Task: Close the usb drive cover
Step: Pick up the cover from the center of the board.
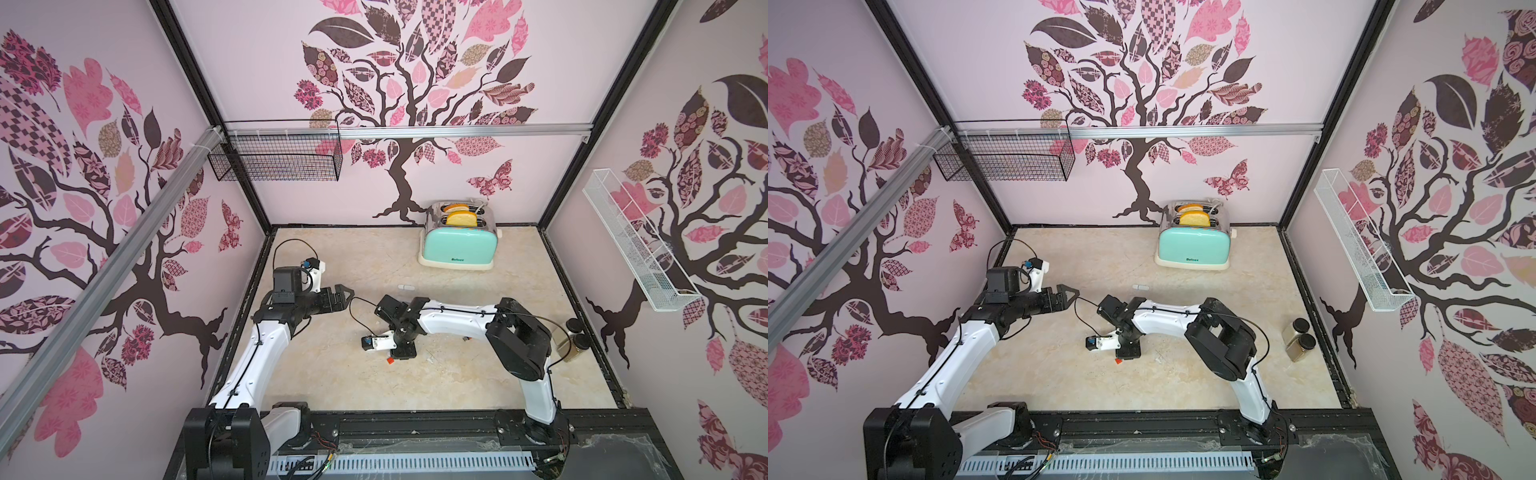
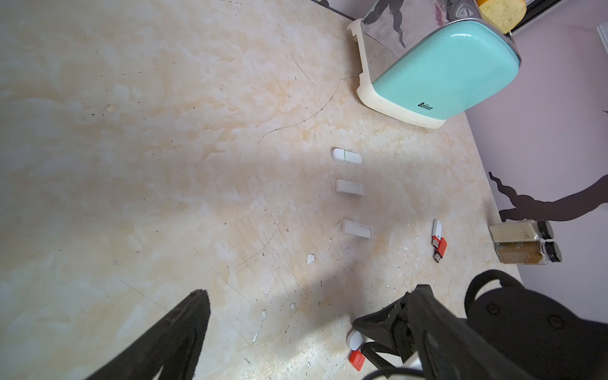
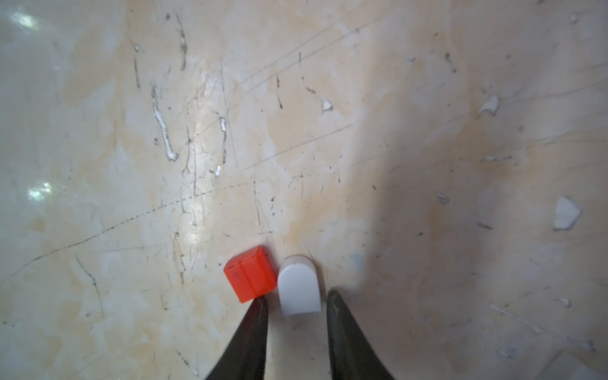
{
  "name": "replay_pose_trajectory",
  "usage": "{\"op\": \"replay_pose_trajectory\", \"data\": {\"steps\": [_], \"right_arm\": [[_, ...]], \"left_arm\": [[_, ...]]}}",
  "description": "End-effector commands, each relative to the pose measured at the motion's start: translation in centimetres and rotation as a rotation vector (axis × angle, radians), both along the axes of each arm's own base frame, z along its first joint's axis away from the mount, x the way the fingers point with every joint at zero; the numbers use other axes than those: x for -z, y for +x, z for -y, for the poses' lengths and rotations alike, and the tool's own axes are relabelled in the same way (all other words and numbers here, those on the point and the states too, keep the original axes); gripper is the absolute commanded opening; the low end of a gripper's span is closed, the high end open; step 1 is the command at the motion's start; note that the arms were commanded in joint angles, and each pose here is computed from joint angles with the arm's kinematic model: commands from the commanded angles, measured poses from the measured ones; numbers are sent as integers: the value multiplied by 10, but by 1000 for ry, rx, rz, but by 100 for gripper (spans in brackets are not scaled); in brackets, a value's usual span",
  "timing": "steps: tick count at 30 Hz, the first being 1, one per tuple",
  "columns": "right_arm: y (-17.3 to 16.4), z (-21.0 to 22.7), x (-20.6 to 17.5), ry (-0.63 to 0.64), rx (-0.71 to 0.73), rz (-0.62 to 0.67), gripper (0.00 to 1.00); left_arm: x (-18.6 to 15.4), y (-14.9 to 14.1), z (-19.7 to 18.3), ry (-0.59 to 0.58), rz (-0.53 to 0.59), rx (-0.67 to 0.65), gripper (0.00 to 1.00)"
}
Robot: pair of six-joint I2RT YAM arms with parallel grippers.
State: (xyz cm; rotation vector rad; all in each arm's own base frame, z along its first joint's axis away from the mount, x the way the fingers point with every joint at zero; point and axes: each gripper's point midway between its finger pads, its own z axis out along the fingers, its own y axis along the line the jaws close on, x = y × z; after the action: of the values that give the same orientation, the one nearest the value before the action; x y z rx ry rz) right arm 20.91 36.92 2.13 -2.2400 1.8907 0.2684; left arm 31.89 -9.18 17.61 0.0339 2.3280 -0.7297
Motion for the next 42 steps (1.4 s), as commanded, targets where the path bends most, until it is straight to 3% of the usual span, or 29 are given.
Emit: {"op": "replay_pose_trajectory", "data": {"steps": [1, 11, 19, 27, 33, 39, 42], "right_arm": [[-8, 8, 22, -61, -11, -9, 35], [-13, 8, 25, -75, -10, -46, 27], [-3, 13, 16, -66, 26, 10, 22], [26, 27, -14, 14, 150, 97, 22], [37, 35, -36, 99, 252, 143, 21], [38, 45, -51, 207, 330, 159, 20], [33, 41, -63, 299, 337, 164, 19]], "left_arm": [[-4, -1, 1, -6, 21, 7, 98], [-3, 0, 1, -10, 9, 8, 98], [-3, 1, 1, -10, 2, 1, 98], [1, 1, 13, -53, -17, 31, 98], [11, -9, 46, -144, -54, 134, 95], [18, -20, 77, -263, -121, 219, 88], [21, -22, 86, -300, -146, 237, 80]]}}
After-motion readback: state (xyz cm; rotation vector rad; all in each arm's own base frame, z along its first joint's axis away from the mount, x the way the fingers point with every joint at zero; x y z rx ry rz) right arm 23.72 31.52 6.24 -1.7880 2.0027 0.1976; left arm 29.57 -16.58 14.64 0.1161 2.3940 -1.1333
